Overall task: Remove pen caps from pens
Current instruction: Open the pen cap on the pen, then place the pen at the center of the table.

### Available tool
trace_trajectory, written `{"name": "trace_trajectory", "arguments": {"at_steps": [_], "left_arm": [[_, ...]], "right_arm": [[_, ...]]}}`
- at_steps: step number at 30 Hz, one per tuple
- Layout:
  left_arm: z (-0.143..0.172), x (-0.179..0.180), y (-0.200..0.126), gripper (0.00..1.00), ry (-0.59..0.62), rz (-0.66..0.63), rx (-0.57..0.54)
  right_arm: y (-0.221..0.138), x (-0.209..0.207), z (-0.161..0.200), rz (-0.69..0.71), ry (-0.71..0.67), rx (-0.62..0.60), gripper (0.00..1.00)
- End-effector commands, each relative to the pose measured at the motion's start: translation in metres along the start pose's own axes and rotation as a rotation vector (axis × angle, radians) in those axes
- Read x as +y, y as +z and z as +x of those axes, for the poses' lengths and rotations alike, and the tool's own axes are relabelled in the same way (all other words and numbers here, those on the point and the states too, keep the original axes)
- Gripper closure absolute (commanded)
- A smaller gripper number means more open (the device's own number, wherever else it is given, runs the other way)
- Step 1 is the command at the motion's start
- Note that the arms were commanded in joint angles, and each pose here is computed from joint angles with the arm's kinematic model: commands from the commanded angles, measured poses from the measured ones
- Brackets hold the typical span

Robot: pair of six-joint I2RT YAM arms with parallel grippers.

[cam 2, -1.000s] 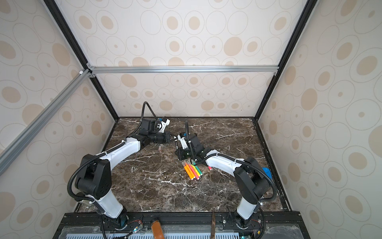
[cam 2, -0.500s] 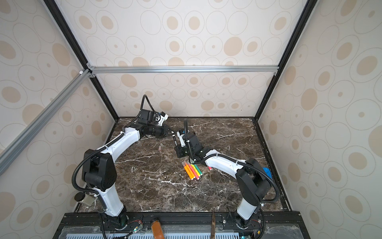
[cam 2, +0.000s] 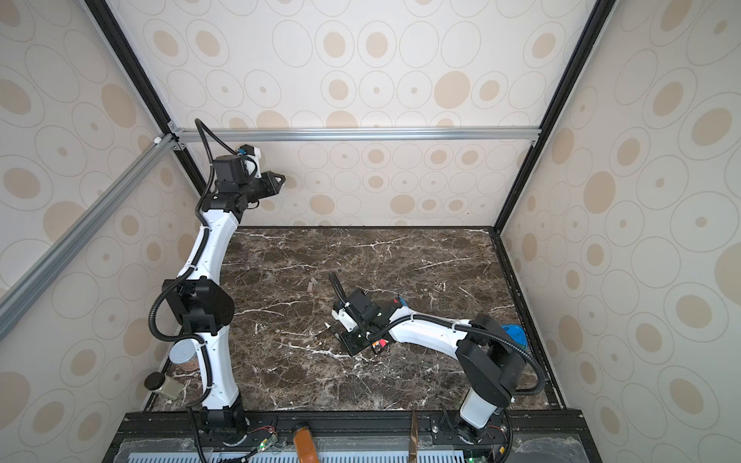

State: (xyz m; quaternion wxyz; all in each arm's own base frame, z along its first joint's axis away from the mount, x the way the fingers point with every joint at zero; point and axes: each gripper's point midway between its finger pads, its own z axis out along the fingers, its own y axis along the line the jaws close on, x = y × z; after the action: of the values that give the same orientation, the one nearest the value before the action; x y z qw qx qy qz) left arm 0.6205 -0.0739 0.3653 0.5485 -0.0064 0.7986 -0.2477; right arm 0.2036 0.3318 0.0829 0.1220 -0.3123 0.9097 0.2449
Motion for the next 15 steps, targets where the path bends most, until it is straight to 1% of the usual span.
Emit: {"name": "trace_trajectory", "arguments": {"at_steps": [1, 4, 6, 8, 12, 15], "left_arm": [[0.019, -0.028, 0.004, 1.00, 0.044, 0.041, 0.041], [0.043, -0.022, -0.005, 1.00, 0.042, 0.027, 0.079], [0.068, -0.014, -0.016, 1.00, 0.032, 0.008, 0.114], [0.096, -0.005, -0.029, 1.00, 0.016, -0.018, 0.155], [0.165, 0.015, -0.057, 1.00, -0.022, -0.079, 0.255], [0.208, 0.024, -0.071, 1.00, -0.052, -0.098, 0.313]], "right_arm": [[-0.025, 0.003, -0.012, 0.012, -0.015, -0.060, 1.00], [-0.039, -0.005, -0.023, 0.040, -0.007, -0.110, 1.00], [-0.047, -0.020, -0.026, 0.069, 0.029, -0.127, 1.00], [-0.057, -0.044, -0.027, 0.116, 0.078, -0.128, 1.00], [-0.070, -0.095, -0.017, 0.233, 0.155, -0.111, 1.00], [-0.074, -0.120, -0.014, 0.260, 0.197, -0.112, 1.00]]}}
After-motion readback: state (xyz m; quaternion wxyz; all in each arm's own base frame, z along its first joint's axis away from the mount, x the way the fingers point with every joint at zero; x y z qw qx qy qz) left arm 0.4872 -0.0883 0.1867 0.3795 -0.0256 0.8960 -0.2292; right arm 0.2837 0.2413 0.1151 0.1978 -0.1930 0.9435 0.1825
